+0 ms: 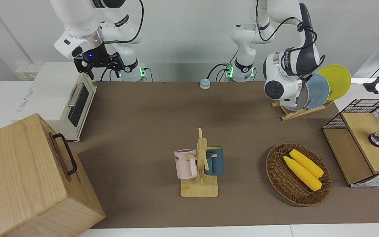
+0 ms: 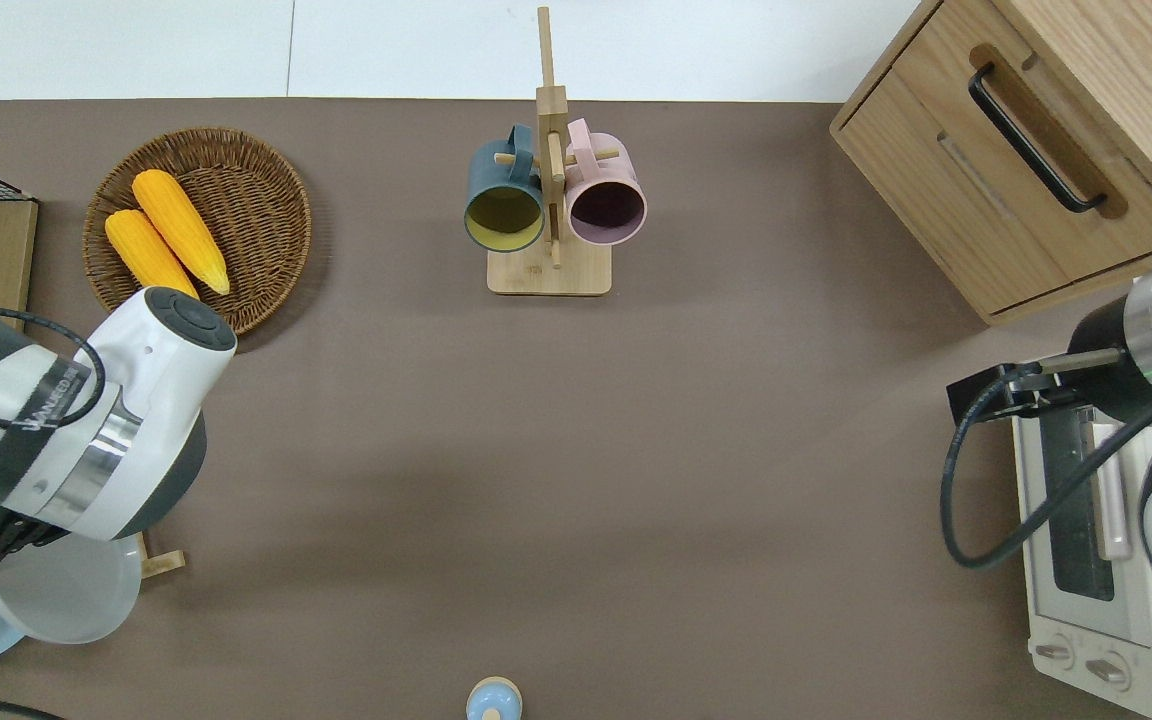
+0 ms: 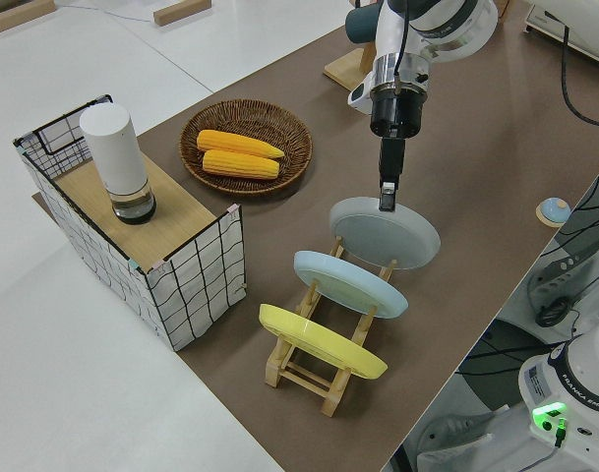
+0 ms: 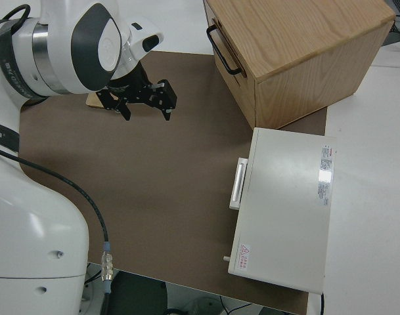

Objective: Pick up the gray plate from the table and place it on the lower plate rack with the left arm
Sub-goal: 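Lower the gray plate upright into the rack's lower slot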

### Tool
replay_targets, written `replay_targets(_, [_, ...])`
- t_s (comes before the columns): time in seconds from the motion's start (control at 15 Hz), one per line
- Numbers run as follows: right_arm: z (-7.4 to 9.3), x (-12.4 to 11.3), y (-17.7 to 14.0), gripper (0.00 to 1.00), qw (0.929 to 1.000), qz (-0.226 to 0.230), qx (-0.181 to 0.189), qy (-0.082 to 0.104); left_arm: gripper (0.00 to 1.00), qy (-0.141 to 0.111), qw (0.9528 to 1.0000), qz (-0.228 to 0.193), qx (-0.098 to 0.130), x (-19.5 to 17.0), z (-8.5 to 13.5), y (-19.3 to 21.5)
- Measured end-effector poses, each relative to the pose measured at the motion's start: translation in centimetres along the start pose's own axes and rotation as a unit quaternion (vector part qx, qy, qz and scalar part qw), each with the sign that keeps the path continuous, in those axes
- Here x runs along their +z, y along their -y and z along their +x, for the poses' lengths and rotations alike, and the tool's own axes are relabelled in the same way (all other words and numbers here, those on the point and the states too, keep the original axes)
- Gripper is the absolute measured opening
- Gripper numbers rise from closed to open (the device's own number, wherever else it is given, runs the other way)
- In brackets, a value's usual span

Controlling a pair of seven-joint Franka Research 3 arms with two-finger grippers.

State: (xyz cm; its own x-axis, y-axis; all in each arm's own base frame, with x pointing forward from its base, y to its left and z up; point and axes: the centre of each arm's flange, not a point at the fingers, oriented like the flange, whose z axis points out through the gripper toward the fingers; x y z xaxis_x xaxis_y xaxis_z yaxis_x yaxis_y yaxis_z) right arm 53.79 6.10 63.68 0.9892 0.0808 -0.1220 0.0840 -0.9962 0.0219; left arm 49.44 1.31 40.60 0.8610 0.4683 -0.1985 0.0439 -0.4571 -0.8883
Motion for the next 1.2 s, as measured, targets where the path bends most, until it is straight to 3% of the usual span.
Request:
replay_targets(0.4, [0.0,0.0,0.0,0.99,1.0000,0.000,0.000,0.000,0.04,-0.002,1.0000,0.009,0.002,0.0,0.3,-2.5])
replay_targets(0.87, [0.0,0.0,0.0,0.99,1.0000,0.000,0.000,0.000,0.05,-0.028,0.9995,-0.012,-0.002,-0.9,0.9,-2.4])
replay_targets(0.93, [0.0,0.0,0.0,0.99,1.0000,0.000,0.000,0.000,0.11,-0.034,0.9993,-0.017,-0.002,-1.0,1.0,-2.5])
replay_targets(1.2, [0.0,0.0,0.0,0.99,1.0000,0.000,0.000,0.000,0.55,-0.048,0.9981,-0.038,0.000,-1.5,1.2,-3.0])
